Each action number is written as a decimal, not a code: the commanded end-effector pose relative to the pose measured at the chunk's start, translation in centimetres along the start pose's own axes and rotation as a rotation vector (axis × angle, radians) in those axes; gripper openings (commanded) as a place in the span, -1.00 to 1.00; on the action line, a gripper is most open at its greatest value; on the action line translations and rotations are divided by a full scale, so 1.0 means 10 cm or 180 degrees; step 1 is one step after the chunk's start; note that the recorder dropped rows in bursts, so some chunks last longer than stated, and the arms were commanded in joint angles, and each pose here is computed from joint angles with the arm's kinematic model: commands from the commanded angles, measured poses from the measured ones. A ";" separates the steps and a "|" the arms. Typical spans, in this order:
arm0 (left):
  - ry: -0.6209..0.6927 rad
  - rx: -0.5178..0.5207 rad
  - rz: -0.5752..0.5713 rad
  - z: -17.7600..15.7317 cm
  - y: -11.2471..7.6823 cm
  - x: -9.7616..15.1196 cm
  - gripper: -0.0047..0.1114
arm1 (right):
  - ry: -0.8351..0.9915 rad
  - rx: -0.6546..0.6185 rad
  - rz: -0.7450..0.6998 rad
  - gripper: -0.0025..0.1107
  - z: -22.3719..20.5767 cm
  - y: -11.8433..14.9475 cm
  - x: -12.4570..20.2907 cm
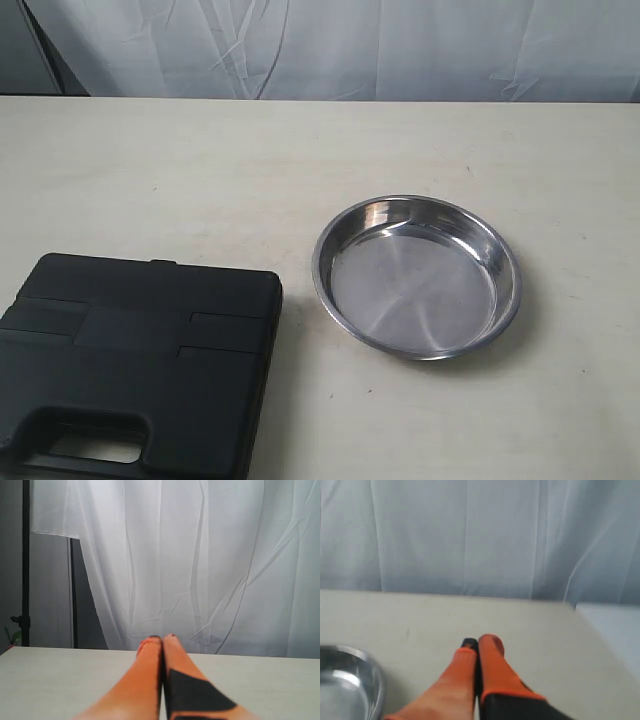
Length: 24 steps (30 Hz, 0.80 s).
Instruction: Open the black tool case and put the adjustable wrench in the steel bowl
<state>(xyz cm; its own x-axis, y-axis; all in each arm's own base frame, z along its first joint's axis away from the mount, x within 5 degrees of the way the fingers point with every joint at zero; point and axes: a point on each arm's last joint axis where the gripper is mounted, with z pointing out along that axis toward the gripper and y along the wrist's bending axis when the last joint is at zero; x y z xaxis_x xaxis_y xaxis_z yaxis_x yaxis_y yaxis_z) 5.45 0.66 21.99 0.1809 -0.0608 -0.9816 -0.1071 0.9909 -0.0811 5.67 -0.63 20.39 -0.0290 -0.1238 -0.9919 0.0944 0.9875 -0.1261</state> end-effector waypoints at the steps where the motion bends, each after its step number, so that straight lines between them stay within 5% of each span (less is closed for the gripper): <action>1: -0.0011 0.0026 0.0003 0.00 -0.01 -0.01 -0.91 | -0.1073 -0.0096 -0.0306 -0.96 -0.06 0.04 -0.30; 9: -0.0011 0.0026 0.0003 0.00 -0.01 -0.01 -0.91 | -0.2038 -0.0283 -0.0068 -0.96 -0.19 0.08 -0.54; 13: -0.0011 0.0026 0.0003 0.00 -0.01 -0.01 -0.91 | -0.2153 -0.0855 0.1411 -0.96 -0.23 0.09 -0.59; 17: -0.0011 0.0026 0.0003 0.00 -0.01 -0.01 -0.91 | -0.1489 -0.0996 0.2075 -0.96 -0.15 0.11 -0.52; 24: -0.0011 0.0026 -0.0003 0.00 -0.01 -0.01 -0.91 | -0.0639 -0.1319 0.1280 -0.97 0.01 0.22 -1.02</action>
<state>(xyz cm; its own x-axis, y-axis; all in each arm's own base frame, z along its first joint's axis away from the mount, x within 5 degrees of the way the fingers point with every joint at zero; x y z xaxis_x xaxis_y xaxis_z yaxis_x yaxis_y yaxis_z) 5.45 0.66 21.99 0.1809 -0.0608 -0.9816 -0.1071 0.9909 -0.0811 4.96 2.26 28.30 0.2391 0.3947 -0.8872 -0.3321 0.8918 0.3073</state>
